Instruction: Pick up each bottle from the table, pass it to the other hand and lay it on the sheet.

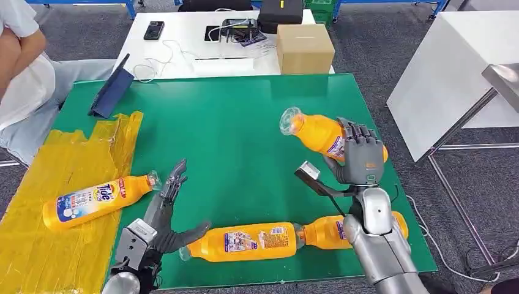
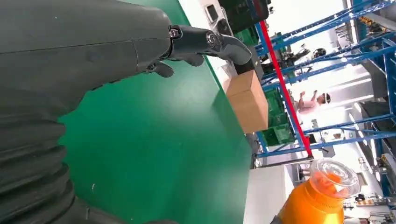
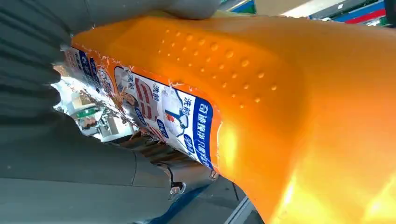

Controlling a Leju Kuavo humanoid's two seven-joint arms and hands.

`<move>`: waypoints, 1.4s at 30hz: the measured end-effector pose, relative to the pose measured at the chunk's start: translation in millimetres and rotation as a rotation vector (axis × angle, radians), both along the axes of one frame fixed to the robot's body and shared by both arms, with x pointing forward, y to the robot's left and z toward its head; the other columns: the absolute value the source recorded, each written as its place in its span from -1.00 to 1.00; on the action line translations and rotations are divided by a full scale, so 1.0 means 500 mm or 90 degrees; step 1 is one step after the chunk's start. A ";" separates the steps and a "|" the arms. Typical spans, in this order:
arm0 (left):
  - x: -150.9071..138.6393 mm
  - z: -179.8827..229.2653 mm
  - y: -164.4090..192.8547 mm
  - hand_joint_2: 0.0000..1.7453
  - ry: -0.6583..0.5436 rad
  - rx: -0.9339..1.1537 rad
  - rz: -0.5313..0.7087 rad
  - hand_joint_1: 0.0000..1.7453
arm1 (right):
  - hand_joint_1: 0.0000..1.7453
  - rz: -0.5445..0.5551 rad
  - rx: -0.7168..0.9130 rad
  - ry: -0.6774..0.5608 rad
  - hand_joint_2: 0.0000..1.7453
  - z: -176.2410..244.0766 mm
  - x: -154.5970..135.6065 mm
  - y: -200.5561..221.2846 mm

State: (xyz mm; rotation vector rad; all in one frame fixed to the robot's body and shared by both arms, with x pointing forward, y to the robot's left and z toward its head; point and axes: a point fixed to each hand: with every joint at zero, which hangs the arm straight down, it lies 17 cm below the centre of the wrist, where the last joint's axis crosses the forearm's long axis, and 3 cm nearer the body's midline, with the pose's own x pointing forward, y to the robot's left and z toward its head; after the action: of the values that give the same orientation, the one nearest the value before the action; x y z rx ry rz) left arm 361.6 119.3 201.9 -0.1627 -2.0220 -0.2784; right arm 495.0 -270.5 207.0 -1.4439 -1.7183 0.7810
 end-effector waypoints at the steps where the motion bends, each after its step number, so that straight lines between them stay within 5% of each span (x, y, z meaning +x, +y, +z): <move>1: 0.000 0.000 0.000 1.00 0.000 0.000 0.000 -1.00 | 1.00 0.003 0.004 0.000 1.00 0.000 0.000 0.000; 8: -0.001 0.004 0.000 1.00 -0.007 -0.002 -0.001 -1.00 | 1.00 0.134 0.243 -0.013 1.00 0.035 -0.024 0.021; 15: 0.003 0.035 -0.018 1.00 -0.031 -0.022 -0.032 -1.00 | 1.00 0.369 0.509 0.109 1.00 0.025 -0.022 0.133; 42: 0.016 0.077 -0.066 1.00 -0.051 -0.042 -0.083 -1.00 | 1.00 0.494 0.540 0.172 1.00 0.008 -0.059 0.322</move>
State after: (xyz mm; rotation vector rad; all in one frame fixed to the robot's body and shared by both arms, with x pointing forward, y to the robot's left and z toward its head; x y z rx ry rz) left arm 369.5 86.2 240.3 -0.3296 -2.1051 -0.3041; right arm 465.6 -109.6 211.0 -0.0840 -2.0179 0.4649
